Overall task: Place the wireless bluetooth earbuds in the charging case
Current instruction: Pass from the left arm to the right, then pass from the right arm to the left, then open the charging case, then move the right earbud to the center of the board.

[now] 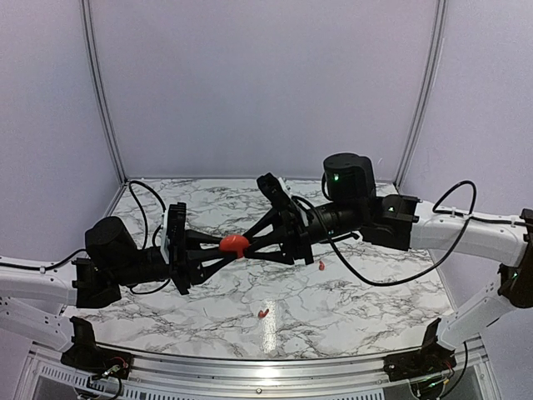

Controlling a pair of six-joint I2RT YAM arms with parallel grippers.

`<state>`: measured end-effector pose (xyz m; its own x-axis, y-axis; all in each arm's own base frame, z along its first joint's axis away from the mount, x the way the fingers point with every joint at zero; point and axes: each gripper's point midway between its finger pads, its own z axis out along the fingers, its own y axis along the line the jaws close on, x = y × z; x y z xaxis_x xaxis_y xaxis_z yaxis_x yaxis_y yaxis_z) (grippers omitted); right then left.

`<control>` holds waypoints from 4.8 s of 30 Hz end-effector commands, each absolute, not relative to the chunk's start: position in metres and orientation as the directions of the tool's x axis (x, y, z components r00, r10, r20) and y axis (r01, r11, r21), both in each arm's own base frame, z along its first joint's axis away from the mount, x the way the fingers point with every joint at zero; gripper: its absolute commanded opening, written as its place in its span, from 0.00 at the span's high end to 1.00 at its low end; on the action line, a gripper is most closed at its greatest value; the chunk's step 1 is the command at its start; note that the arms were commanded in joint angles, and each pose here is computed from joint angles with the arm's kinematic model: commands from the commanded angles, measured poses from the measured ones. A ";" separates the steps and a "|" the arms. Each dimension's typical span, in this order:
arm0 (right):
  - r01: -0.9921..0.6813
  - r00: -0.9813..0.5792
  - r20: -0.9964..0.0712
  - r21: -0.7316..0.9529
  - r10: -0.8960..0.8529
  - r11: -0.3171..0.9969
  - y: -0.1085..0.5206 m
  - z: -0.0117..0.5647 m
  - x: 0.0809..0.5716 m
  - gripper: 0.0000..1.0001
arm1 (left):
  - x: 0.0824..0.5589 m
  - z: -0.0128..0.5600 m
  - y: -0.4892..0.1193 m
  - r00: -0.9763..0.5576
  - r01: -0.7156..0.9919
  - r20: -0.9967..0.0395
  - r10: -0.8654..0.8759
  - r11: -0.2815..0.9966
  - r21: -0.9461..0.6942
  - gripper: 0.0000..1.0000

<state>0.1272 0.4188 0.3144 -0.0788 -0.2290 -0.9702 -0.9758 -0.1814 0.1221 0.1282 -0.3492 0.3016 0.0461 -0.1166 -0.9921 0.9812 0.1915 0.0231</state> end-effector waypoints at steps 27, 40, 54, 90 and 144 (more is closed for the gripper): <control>-0.985 -0.076 -0.938 0.123 -0.340 -0.121 0.413 0.304 0.131 0.95 | 0.132 0.270 -0.345 0.054 0.974 -0.993 0.108 0.211 0.076 0.54; -0.980 -0.104 -0.920 0.160 -0.378 -0.121 0.416 0.293 0.132 0.96 | 0.131 0.265 -0.362 0.014 0.986 -0.989 0.148 0.161 0.038 0.56; -0.980 -0.106 -0.920 0.161 -0.377 -0.117 0.417 0.294 0.133 0.96 | 0.130 0.263 -0.365 0.016 0.989 -0.988 0.153 0.145 0.039 0.68; -0.963 -0.259 -0.935 0.232 -0.241 0.135 0.386 0.318 0.195 0.42 | 0.118 0.272 -0.356 0.103 0.987 -0.993 0.057 0.114 0.109 1.00; -0.993 -0.094 -0.492 -0.013 -0.866 0.115 0.416 0.048 0.181 0.36 | 0.125 0.262 -0.327 0.049 0.971 -0.999 -0.023 0.234 0.043 1.00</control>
